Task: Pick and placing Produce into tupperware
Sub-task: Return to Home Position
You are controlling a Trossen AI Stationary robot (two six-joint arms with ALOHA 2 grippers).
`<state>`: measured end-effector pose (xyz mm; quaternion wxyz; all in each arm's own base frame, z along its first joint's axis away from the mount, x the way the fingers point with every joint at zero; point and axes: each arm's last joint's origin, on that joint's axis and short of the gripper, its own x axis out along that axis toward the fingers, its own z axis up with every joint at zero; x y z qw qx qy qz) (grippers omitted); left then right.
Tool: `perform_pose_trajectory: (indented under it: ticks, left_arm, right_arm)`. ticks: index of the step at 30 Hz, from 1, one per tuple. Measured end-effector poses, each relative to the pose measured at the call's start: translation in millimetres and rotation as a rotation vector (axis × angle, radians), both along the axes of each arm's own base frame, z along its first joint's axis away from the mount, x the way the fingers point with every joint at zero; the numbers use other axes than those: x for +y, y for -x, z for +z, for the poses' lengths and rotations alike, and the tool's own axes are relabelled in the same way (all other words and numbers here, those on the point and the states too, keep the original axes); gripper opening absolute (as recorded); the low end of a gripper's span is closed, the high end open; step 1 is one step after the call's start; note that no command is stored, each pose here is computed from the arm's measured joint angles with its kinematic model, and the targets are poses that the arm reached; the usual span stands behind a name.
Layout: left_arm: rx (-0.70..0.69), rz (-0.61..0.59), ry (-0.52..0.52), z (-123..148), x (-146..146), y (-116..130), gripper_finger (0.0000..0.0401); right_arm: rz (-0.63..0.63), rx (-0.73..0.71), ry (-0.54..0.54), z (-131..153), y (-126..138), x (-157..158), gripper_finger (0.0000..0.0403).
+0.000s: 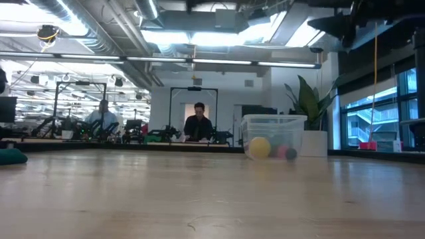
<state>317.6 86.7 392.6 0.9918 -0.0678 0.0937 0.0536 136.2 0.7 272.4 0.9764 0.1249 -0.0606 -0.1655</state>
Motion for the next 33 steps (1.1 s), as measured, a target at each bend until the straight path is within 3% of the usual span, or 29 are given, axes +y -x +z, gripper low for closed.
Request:
perform_pose_trajectory:
  ticks: [5,10,13,18,23,28,33]
  left_arm:
    - [0.016,0.140,-0.110,30.4,-14.4,56.9,0.0250]
    - [0.039,0.241,-0.132,19.5,-30.6,102.8,0.0253]
    - [0.027,0.290,-0.136,4.7,-38.9,125.1,0.0254]
    - [-0.008,0.394,-0.121,-20.3,-45.2,153.9,0.0250]
    - [-0.072,0.428,-0.121,-31.7,-50.0,182.3,0.0254]
    - [-0.106,0.472,-0.173,-37.6,-53.1,204.5,0.0251]
    - [-0.097,0.538,-0.193,-55.4,-54.6,221.5,0.0251]
  right_arm:
    - [-0.009,-0.037,0.069,11.8,0.1,-0.1,0.0252]
    - [-0.036,0.032,0.157,37.8,-9.0,-0.2,0.0252]
    - [-0.161,0.119,0.190,54.2,-20.9,-5.4,0.0252]
    - [-0.475,0.273,0.232,77.9,-35.5,-27.8,0.0252]
    - [-0.575,0.304,0.222,94.5,-35.8,-52.4,0.0252]
    - [-0.721,0.370,0.200,90.5,-25.4,-79.9,0.0252]
    - [-0.691,0.407,0.163,66.5,-15.2,-84.8,0.0252]
